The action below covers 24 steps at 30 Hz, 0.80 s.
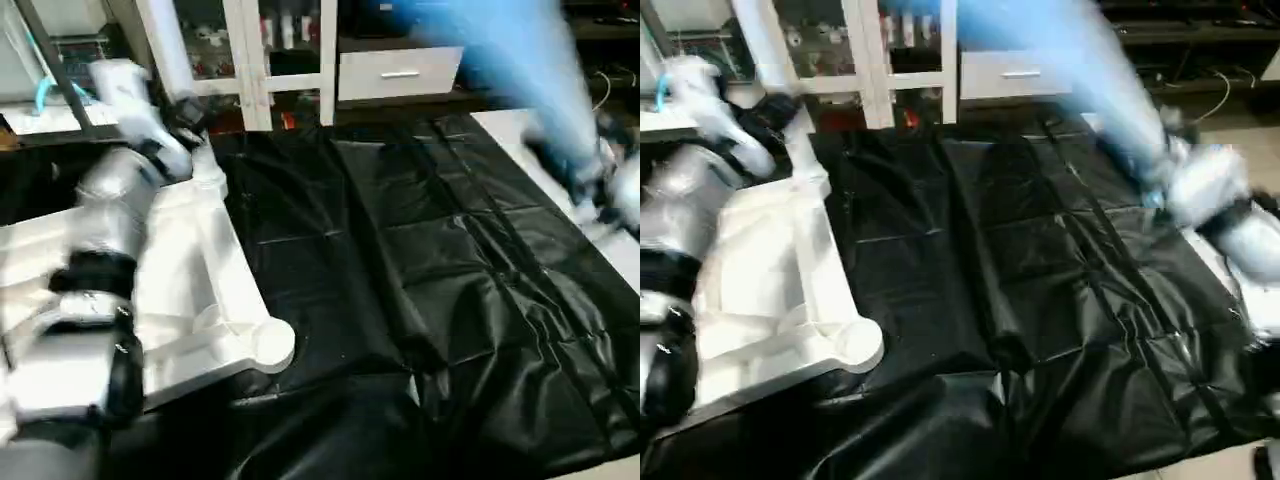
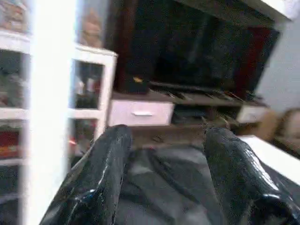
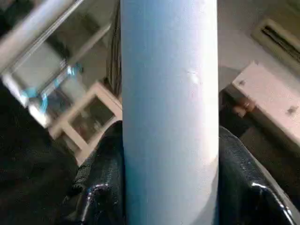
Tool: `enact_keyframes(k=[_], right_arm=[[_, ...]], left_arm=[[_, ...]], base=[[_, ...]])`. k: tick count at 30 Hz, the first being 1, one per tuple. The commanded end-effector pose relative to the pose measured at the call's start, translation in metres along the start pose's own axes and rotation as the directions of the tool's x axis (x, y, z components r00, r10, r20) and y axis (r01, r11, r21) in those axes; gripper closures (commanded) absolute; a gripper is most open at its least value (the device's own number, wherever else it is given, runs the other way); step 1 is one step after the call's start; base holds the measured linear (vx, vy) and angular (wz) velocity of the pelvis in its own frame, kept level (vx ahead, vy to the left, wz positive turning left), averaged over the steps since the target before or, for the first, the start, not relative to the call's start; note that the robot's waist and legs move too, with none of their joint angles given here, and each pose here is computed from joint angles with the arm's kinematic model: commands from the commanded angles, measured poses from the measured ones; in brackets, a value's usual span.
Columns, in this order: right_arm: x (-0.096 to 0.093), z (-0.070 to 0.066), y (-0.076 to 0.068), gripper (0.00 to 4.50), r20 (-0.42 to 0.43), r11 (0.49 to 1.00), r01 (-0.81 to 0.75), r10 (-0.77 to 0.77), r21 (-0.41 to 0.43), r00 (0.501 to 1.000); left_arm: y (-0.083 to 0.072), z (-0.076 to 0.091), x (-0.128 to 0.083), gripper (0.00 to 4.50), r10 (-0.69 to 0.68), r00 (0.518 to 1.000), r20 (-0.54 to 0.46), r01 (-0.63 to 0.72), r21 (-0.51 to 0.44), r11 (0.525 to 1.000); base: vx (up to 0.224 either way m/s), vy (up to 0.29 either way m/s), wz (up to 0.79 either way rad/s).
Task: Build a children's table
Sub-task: Insert table leg to table base
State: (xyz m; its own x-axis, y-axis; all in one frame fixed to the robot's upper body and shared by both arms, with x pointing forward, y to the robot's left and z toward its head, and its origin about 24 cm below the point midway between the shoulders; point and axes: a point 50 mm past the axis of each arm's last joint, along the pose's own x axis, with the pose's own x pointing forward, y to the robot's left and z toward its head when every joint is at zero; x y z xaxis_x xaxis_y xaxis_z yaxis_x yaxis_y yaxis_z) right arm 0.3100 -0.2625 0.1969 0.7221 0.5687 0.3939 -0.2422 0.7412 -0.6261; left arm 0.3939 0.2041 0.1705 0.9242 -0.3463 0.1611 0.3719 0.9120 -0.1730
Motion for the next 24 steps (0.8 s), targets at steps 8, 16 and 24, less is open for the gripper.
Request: enact_keyframes(k=[8, 16, 24], right_arm=[[0.029, 0.013, 0.082, 2.63, -0.083, 0.816, -0.123, 0.204, 0.565, 0.975], [0.035, 0.006, 0.118, 2.63, -0.206, 0.789, -0.103, 0.280, 0.605, 0.938], [0.036, 0.005, 0.129, 2.63, -0.278, 0.809, -0.115, 0.327, 0.576, 0.903]], left_arm=[[-0.062, 0.016, 0.015, 1.67, -0.073, 0.995, 0.074, 0.071, 0.030, 0.997], [-0.128, 0.042, 0.030, 1.67, -0.264, 0.957, 0.119, 0.269, -0.026, 0.963], [-0.180, 0.049, 0.014, 1.67, -0.521, 0.851, 0.061, 0.524, -0.048, 0.850]], base=[[0.000, 0.000, 0.00], [0.000, 0.000, 0.00], [0.000, 0.000, 0.00]])
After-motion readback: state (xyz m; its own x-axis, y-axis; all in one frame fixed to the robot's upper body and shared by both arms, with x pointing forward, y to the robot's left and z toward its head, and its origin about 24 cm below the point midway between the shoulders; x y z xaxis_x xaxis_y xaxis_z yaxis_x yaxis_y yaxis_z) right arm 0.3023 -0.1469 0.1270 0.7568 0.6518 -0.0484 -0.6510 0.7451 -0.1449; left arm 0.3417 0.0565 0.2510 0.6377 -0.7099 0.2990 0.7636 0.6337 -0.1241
